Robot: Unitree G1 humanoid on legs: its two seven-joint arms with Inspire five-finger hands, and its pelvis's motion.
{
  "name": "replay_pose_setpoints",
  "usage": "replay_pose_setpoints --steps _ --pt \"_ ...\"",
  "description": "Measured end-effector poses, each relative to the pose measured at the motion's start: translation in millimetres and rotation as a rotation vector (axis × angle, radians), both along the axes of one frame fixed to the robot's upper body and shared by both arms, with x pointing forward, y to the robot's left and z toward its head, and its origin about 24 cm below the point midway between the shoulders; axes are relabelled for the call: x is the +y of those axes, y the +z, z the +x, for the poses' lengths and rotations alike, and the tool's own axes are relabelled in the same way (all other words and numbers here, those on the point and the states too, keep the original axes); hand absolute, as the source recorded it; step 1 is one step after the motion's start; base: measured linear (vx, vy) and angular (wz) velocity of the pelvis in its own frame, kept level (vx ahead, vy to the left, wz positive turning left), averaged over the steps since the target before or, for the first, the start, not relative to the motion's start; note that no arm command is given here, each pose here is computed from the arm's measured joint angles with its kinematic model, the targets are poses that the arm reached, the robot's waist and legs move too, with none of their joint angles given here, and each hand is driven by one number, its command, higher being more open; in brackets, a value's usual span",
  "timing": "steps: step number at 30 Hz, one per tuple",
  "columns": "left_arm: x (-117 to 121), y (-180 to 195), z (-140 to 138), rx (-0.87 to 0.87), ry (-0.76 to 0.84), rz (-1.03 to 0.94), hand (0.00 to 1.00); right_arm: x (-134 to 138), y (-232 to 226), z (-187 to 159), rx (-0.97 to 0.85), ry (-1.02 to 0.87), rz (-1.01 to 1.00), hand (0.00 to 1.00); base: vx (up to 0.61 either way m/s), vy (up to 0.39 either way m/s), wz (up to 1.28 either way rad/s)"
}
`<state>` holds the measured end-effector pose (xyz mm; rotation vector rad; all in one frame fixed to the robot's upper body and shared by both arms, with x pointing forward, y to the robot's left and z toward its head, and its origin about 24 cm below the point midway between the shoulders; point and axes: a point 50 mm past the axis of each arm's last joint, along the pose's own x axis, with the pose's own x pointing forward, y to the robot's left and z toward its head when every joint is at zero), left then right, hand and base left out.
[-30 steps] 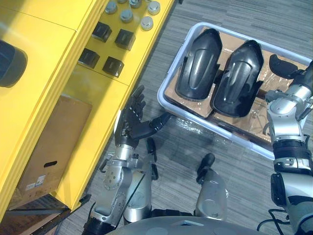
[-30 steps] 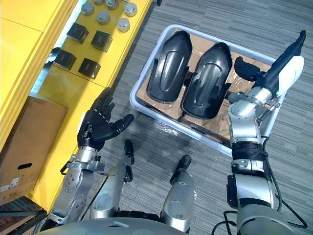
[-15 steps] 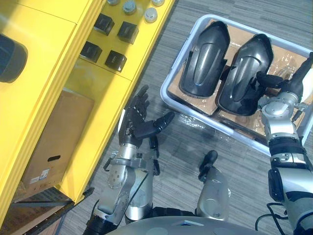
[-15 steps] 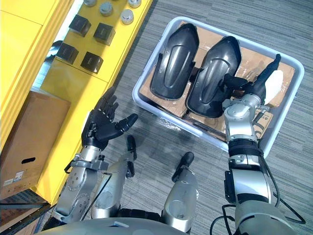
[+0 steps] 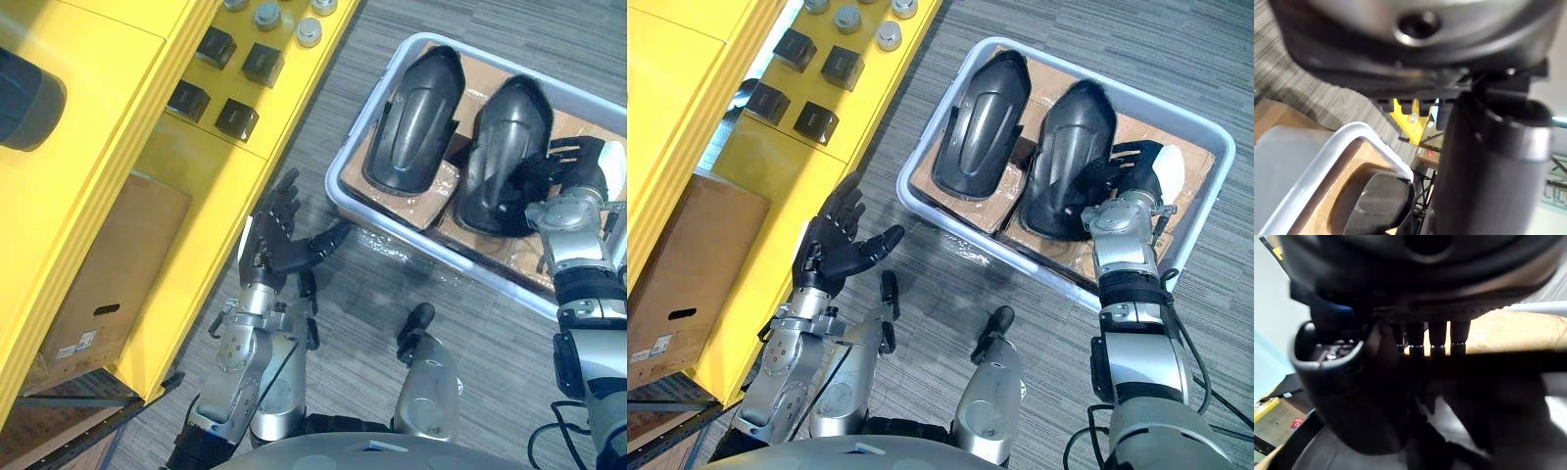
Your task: Walk over and take three plastic housings, then place them on the shelf
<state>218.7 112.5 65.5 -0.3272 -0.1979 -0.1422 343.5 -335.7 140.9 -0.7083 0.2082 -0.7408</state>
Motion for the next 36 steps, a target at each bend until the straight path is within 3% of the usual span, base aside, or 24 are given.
replay_pose_setpoints --steps 7,22,29,36 --pt "4.3 1.5 0.4 -0.007 0.003 0.006 1.0 22.0 -13.5 4.7 0.018 0.034 0.015 0.0 0.0 -0.03 0.0" --pt "29.9 15.4 -11.8 -0.063 -0.004 -0.062 1.0 13.1 -32.8 -32.5 -0.068 -0.109 -0.023 0.0 0.02 -0.036 0.02" --pt "17.4 -2.0 -8.3 0.139 -0.166 -0.138 1.0 51.6 -17.8 -42.4 -0.255 -0.014 -0.074 0.0 0.08 -0.056 -0.18" --pt "-11.6 -30.6 -3.7 0.401 -0.363 -0.298 1.0 81.7 -1.8 -38.6 -0.396 0.162 -0.19 0.0 0.06 -0.039 -0.22"
